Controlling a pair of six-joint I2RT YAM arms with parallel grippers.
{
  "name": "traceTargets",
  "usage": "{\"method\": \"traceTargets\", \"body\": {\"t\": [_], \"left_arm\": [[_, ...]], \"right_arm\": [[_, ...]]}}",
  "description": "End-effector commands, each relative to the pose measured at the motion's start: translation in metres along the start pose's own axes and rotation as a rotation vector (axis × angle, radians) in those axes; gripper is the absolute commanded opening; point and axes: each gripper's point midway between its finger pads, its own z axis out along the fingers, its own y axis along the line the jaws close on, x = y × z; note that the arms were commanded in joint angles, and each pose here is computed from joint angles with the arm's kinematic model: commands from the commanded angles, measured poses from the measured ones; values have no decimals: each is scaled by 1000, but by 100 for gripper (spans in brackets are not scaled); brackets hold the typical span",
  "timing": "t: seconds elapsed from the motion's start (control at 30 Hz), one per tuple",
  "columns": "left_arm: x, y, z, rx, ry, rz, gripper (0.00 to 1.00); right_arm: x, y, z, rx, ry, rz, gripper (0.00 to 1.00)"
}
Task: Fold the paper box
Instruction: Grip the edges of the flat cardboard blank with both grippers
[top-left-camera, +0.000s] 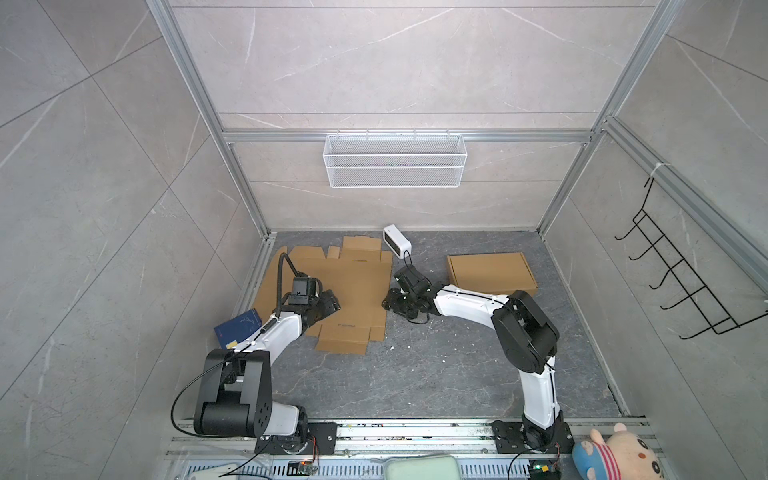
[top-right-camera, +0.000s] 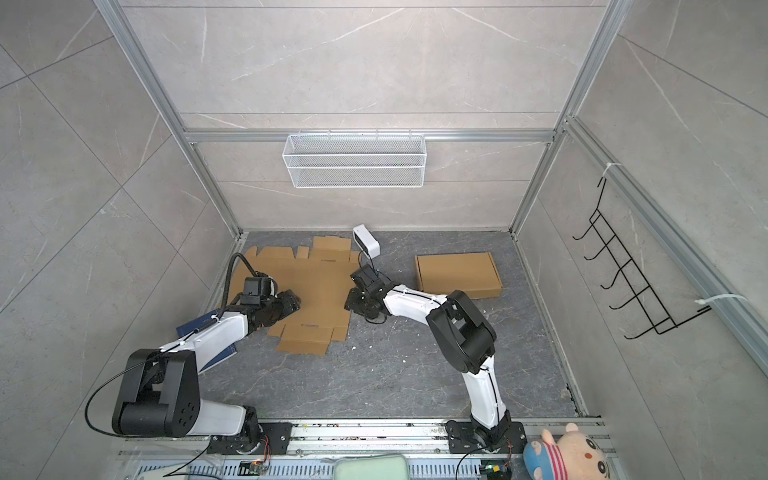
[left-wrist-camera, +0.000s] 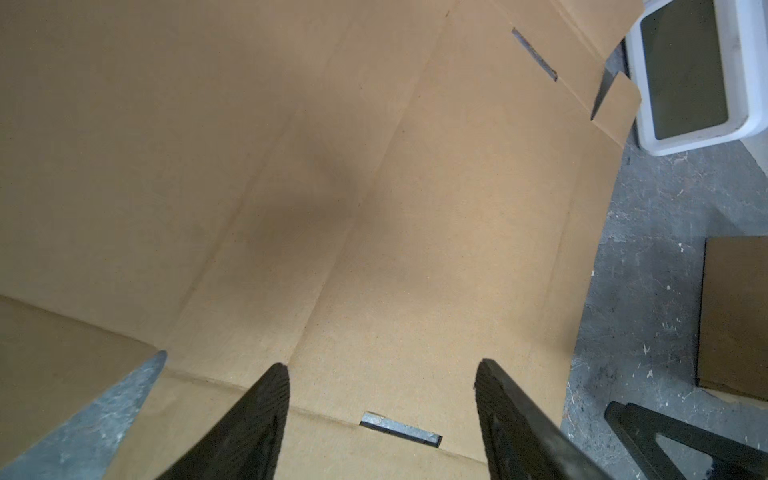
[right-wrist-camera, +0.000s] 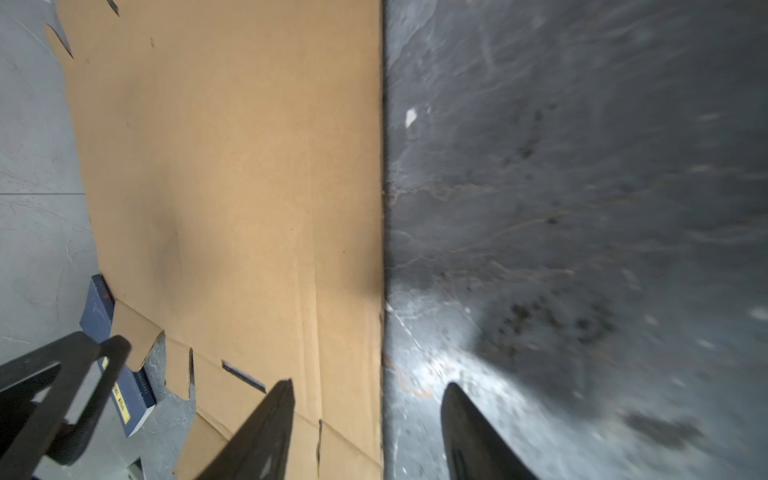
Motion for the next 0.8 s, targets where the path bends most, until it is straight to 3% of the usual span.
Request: {"method": "traceTargets", "body": {"t": [0.0,0.23,0.4,0.57,0.77], "left_arm": [[-11,-8,5,53,-38,-52,69],[7,15,19,26,12,-130,56],[18,25,20,13,36,-149,51],[28,31,22,15,60,-168,47],[32,32,24,23,68,-174,44]], "right_arm": [[1,9,15,-33,29,18,59],[3,4,34,-26,49,53,60],[2,16,41,-107,49,76,60],[-7,56,21,-310,22,46,56],[-10,70,-1,-370,-7,39,53]]}}
